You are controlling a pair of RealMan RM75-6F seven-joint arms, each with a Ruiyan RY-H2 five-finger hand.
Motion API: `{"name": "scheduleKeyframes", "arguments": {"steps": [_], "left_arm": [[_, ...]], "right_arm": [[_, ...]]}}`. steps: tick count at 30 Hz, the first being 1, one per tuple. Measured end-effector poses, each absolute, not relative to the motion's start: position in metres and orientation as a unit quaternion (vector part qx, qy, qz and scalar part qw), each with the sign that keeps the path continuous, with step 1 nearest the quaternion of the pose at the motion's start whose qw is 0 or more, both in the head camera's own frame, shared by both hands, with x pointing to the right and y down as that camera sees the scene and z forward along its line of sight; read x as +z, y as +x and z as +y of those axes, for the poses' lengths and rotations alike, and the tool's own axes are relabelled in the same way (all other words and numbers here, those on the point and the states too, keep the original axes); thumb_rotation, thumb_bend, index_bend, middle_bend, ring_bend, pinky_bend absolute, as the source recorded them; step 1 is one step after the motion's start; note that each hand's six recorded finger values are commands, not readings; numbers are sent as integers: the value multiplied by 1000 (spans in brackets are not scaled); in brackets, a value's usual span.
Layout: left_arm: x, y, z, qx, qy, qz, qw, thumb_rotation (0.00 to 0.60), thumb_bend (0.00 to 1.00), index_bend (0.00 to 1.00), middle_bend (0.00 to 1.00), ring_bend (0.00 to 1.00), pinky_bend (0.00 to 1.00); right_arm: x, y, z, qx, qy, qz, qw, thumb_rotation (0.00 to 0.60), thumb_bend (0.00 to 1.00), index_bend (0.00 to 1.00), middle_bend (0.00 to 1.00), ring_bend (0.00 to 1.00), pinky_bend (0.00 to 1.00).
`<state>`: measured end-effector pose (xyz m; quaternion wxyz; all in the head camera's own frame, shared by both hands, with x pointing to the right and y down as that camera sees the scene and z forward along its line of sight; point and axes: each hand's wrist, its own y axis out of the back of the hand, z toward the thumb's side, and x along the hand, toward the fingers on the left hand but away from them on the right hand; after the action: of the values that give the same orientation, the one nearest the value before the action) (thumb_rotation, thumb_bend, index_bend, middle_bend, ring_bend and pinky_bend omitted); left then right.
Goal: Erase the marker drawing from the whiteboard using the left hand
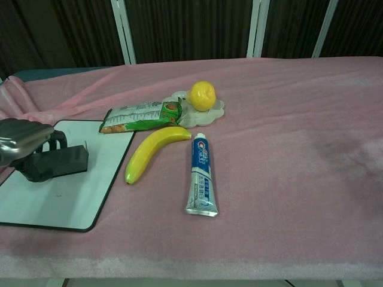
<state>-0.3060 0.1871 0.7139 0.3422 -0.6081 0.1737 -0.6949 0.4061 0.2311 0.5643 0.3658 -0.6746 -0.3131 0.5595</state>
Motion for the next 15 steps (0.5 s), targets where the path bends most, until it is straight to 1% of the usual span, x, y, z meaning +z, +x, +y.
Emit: {"name": "scheduleKeyframes", "arguments": {"steps": [15], "left_arm": [[735, -298, 156, -715, -587, 185, 332, 600, 766, 654, 812, 674, 596]], "right_arm": [[560, 410, 229, 558, -671, -322, 366, 600, 216, 0, 0, 0, 0]]}}
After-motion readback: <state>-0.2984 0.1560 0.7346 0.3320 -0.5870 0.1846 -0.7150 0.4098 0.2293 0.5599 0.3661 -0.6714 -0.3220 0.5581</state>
